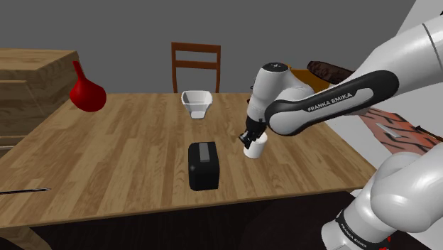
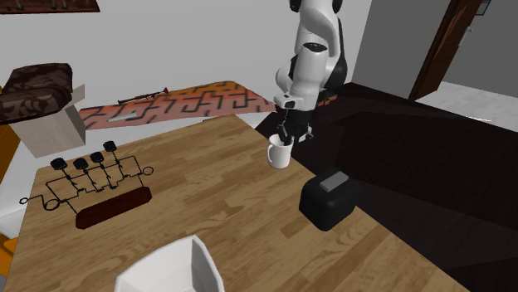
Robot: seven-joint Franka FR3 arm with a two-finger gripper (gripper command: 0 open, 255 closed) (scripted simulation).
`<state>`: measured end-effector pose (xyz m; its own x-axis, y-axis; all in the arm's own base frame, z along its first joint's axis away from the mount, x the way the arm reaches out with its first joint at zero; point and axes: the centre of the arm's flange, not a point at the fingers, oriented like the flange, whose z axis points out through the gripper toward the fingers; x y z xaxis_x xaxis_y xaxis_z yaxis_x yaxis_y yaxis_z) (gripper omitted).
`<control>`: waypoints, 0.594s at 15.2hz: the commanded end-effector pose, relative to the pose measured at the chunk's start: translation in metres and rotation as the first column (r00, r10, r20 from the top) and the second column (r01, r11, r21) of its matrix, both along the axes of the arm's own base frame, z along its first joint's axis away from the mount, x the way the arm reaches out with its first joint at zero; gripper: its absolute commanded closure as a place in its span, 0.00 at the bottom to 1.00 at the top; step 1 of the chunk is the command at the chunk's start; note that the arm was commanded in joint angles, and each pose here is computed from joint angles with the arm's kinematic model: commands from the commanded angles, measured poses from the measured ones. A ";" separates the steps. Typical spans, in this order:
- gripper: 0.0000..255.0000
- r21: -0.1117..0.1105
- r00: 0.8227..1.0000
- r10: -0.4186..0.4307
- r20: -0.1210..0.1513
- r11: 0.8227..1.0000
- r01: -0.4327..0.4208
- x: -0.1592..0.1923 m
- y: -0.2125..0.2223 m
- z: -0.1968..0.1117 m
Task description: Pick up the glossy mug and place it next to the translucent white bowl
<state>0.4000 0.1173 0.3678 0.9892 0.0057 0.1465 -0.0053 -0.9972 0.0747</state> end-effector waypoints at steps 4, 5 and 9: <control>1.00 0.000 1.000 0.000 0.000 1.000 0.000 0.000 0.000 0.027; 1.00 0.000 1.000 0.000 0.000 1.000 0.000 0.000 0.000 0.032; 1.00 0.000 1.000 0.000 0.000 1.000 0.000 0.000 0.000 0.053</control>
